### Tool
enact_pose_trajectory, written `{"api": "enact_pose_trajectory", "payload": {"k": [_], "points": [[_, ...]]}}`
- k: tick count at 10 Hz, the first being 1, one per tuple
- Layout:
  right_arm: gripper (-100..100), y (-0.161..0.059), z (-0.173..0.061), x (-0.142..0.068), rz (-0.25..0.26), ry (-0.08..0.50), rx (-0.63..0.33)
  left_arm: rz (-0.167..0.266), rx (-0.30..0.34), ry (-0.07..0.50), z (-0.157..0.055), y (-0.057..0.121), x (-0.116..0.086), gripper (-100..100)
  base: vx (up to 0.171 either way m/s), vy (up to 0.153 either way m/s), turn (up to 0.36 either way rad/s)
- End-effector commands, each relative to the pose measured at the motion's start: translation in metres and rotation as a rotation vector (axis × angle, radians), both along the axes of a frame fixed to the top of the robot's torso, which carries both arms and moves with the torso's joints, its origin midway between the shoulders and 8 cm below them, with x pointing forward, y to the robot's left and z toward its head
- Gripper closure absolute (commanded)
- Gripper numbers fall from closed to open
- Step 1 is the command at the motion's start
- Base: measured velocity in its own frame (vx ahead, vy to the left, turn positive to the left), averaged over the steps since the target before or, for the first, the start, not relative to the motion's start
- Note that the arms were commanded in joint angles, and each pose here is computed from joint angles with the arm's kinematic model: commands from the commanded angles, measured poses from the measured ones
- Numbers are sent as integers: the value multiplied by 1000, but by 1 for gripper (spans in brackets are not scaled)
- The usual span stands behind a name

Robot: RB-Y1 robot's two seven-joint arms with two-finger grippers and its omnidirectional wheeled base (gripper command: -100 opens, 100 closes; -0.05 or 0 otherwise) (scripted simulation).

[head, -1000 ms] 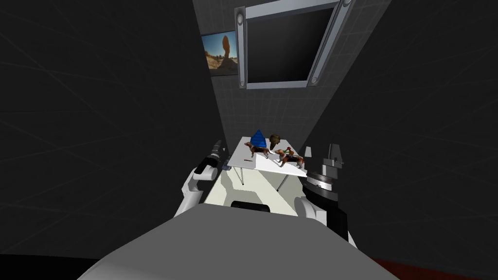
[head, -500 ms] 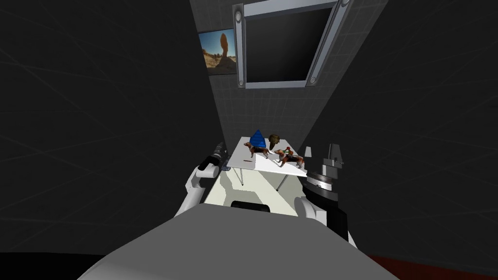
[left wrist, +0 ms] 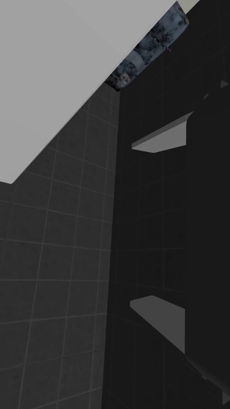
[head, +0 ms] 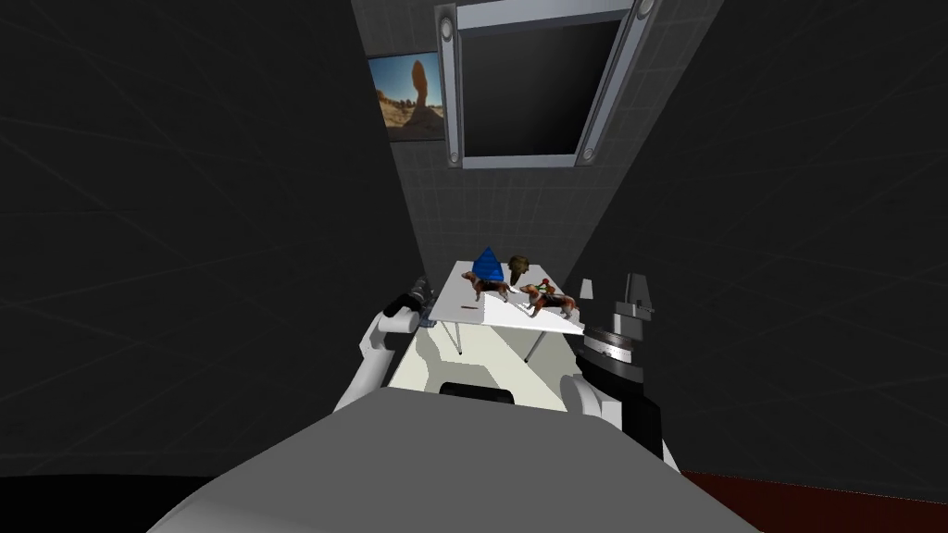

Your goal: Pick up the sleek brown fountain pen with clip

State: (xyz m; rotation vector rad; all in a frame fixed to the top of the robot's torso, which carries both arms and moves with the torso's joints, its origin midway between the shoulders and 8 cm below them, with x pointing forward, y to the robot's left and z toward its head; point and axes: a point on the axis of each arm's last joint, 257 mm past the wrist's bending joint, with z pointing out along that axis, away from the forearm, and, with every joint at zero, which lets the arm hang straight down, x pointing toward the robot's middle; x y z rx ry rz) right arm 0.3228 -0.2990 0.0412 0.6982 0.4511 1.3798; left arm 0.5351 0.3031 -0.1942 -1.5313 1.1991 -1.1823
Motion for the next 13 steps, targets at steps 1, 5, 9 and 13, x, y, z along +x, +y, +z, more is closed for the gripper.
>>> {"api": "enact_pose_trajectory", "payload": {"k": [1, 5, 9, 13], "points": [[0, 0, 0, 0, 0, 0, 0, 1, -5, 30, -8, -1, 0, -100, 11, 7, 16], [0, 0, 0, 0, 0, 0, 0, -3, -57, 169, -44, -7, 9, -100, 23, 11, -89], [0, 0, 0, 0, 0, 0, 0, -5, -81, 260, -66, -11, 9, -100, 16, 7, -41], [0, 0, 0, 0, 0, 0, 0, -10, -120, 387, -96, -19, 12, -100, 18, 3, -73]]}}
